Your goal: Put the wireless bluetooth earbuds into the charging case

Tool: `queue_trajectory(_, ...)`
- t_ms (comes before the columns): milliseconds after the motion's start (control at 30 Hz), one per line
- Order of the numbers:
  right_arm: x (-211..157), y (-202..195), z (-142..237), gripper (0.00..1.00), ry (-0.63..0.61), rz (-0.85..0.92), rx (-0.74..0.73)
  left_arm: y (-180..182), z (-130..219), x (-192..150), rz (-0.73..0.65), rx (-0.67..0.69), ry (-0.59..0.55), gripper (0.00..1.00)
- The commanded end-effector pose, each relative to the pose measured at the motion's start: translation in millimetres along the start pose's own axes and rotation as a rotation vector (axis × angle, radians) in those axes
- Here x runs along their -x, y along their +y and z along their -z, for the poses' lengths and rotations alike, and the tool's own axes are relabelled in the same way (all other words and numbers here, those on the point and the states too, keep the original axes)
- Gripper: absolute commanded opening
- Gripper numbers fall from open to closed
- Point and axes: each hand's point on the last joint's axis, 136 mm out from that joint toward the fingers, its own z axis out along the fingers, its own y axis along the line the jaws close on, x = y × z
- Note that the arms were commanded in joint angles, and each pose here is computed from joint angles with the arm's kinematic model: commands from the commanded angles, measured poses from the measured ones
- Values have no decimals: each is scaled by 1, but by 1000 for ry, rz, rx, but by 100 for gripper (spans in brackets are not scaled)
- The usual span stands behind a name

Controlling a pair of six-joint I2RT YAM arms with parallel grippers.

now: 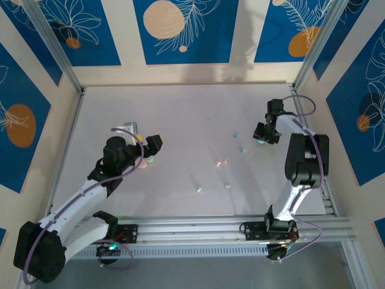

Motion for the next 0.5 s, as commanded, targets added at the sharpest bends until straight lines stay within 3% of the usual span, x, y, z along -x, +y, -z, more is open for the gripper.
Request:
queue_trajectory(0,13,44,55,38,-203,154,110,-18,1,17,13,-60,-15,100)
queue_trajectory(100,4,99,99,37,-376,355,279,-31,-4,20,51,-123,12,100)
queue_trajectory(233,-39,167,142,36,-538,708,484,-58,-14,19,125,-262,80,98)
queue_trajectory(333,-86,203,159,34,-576,985,607,-78,-18,23,163,-366,113,93)
queue_trajectory(467,-129,230,168,34,-604,1208,690,-99,-24,18,221,-461,158,87)
